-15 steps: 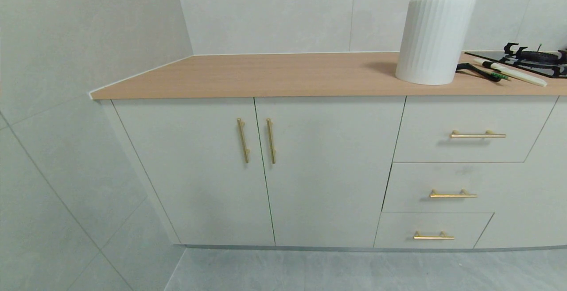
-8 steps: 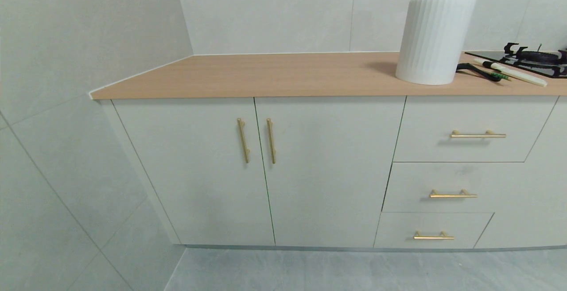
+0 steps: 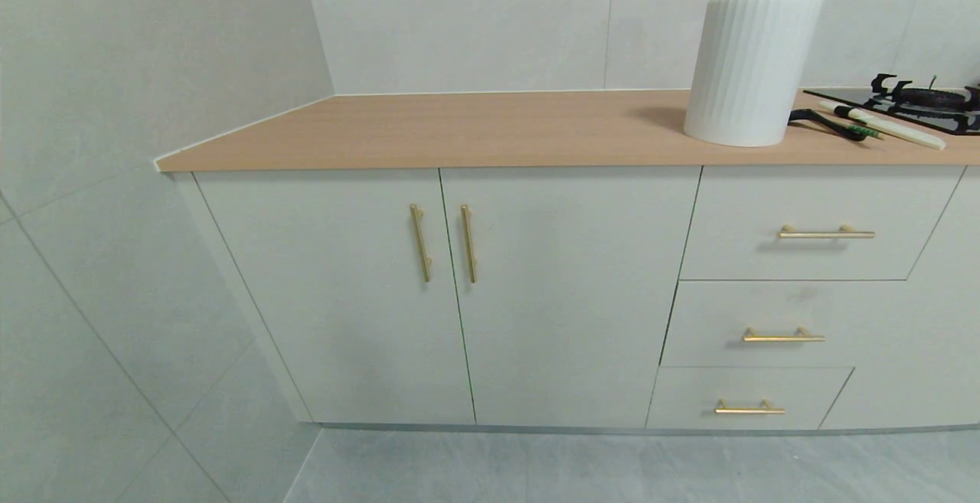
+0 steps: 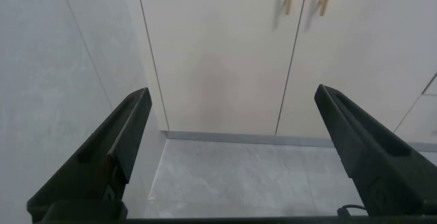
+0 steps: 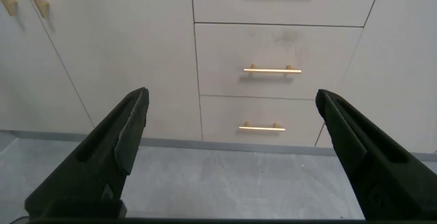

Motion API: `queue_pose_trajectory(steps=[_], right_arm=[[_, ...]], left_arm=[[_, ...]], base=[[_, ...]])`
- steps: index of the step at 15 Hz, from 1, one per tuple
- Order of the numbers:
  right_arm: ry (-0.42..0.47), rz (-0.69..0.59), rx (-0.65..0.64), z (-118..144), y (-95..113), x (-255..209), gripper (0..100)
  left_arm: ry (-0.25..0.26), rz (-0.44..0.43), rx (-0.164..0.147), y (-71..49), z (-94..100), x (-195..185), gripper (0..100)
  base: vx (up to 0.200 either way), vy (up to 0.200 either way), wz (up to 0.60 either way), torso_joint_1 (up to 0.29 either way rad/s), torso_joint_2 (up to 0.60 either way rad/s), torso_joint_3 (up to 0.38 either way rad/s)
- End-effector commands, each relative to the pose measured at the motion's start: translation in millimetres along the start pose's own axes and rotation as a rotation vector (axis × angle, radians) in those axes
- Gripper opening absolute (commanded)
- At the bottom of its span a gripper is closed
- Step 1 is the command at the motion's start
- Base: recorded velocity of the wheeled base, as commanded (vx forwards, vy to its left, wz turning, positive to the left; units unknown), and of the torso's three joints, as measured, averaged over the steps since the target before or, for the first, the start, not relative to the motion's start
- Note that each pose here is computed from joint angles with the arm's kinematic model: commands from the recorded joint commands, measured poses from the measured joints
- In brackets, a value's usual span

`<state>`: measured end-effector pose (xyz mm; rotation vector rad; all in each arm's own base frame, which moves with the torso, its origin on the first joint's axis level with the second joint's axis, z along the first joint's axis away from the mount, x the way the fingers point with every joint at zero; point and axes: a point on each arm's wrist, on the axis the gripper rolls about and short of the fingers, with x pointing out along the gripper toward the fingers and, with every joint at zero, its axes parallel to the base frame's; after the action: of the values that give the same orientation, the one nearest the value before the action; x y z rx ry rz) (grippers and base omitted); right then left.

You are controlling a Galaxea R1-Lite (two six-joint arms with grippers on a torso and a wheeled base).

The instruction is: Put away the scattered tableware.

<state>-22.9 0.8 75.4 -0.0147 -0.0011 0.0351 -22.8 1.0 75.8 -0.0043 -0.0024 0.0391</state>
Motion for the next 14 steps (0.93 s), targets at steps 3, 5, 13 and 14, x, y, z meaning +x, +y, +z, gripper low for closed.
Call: queue_pose_trajectory(steps=[3,5,13,14], right_arm=[[0.004,0.0,0.001,-0.1,0.0,0.2,100],[0.004,0.0,0.003,-0.1,0.0,0.2,100],[0.002,0.0,0.004,-0.1,0.0,0.1,100],[0.002,0.0,0.004,-0.1,0.0,0.1,100]], left_arm=[[-0.001,0.001,-0.005,0.0,0.0,0.0,100],[-0.001,0.001,-0.005,0.0,0.0,0.0,100],[-0.001,0.001,-0.007,0.0,0.0,0.0,100],[-0.001,0.001,-0.007,0.0,0.0,0.0,100]], base=[[0.0,-0.2,0.0,-0.001,0.0,0.002],[0.0,-0.2,0.0,0.0,0.0,0.005],[0.0,-0.2,0.0,0.001,0.0,0.002],[0.0,-0.2,0.0,0.002,0.0,-0.002]])
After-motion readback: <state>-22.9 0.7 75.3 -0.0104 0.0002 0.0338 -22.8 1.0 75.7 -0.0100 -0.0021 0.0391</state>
